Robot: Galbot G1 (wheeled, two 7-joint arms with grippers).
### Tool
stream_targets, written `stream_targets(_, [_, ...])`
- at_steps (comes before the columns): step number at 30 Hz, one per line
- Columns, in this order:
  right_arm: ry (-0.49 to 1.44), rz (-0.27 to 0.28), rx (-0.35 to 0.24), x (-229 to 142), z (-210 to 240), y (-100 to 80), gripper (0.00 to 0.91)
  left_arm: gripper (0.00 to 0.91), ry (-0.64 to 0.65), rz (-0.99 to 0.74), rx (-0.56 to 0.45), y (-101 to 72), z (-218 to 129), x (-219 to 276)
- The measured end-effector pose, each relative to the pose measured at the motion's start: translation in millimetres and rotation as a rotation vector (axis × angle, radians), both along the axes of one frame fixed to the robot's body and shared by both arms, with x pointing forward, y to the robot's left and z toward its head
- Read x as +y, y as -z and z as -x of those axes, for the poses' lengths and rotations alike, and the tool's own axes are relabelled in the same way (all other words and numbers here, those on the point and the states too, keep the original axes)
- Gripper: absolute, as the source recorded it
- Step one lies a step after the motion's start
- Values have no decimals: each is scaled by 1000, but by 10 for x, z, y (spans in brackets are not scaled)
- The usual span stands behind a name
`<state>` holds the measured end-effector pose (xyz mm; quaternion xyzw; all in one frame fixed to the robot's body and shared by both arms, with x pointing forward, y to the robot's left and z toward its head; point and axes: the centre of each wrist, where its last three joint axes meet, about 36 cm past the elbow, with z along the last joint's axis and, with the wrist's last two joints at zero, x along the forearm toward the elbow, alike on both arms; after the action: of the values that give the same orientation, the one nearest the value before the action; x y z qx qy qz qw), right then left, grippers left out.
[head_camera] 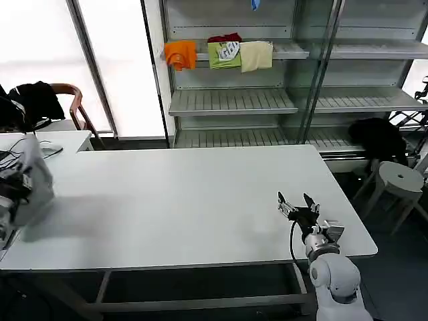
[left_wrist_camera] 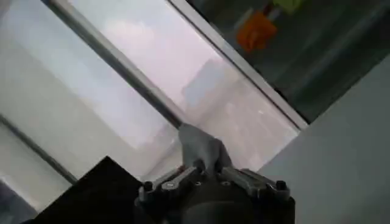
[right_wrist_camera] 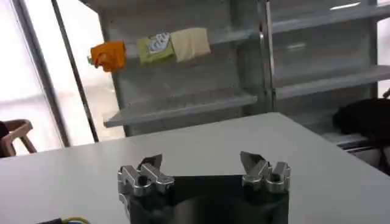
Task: Fold and organize the clothes.
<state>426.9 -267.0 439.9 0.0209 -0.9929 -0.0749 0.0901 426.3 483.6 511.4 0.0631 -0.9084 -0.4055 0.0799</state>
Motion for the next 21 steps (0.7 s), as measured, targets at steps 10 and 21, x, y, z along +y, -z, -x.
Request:
stream_targets(10, [32,10,10,-133,43,26,907,30,165,65,115,955,27,-1200])
stream_targets(21, [29,10,4,-112,82,-38,907,20,296,310,90,904,-117,-2334])
